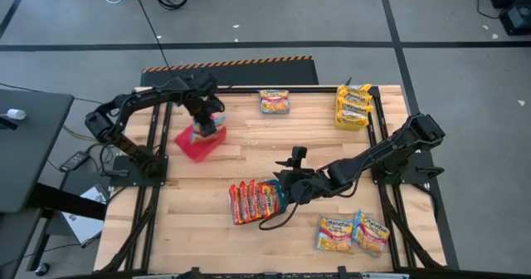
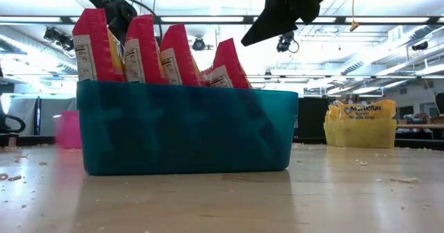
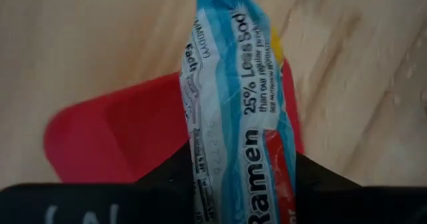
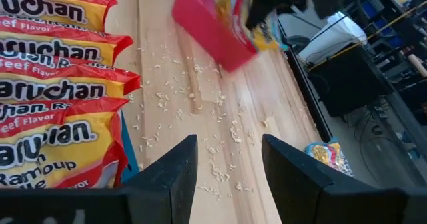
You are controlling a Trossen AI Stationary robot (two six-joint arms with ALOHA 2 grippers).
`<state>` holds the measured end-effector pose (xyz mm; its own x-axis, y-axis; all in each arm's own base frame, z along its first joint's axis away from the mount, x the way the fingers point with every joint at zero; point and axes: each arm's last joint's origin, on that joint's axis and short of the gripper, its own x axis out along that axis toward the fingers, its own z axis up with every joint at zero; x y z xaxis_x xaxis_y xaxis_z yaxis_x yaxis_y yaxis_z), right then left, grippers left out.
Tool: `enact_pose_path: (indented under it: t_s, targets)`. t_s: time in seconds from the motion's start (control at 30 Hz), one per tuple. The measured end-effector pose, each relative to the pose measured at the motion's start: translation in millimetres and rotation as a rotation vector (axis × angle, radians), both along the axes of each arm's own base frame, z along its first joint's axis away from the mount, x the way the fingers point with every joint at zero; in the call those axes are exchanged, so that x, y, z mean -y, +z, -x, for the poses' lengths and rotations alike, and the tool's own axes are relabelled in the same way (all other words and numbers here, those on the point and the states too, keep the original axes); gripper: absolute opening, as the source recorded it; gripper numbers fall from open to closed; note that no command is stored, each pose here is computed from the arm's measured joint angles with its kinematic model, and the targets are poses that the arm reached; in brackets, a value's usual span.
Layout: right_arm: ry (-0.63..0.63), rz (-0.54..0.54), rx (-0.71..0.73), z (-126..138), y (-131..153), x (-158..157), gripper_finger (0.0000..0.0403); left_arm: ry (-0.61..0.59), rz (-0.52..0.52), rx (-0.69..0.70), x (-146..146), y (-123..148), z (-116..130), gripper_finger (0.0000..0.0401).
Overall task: Sort Maruchan noodles
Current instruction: Put the middle blue noodle pack into the red bin
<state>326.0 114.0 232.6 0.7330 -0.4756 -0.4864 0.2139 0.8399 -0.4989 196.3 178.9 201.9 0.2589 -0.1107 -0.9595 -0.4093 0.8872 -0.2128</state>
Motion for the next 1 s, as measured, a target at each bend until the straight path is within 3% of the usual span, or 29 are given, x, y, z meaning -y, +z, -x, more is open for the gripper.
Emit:
enact_pose_path:
  t_s: [0.33,0.53,0.87,0.93,1.0]
  targets:
    - [0.025,-0.048,-0.004,-0.2,-0.9,-1.5,0.0172,-0.311,-0.323,0.231,-8.8,7.5,-31.8,0.0121]
    - [0.026,-0.049,-0.004,-0.1,-0.9,-1.8,0.0172,-0.147,-0.474,0.050,-26.0,3.0,-23.9,0.0121]
    - [0.046,-0.049,-0.005,2.2,-0.9,-8.0,0.0172,0.208,-0.469,-0.025,-54.5,2.4,7.2,0.0121]
    - [0.050,-0.050,-0.006,2.7,-0.9,-9.2,0.0172,0.212,-0.461,-0.006,-58.3,2.7,10.7,0.0121]
    - [0.051,-0.050,-0.005,2.8,-0.9,-9.6,0.0172,0.128,-0.451,0.044,-59.9,3.4,10.5,0.0121]
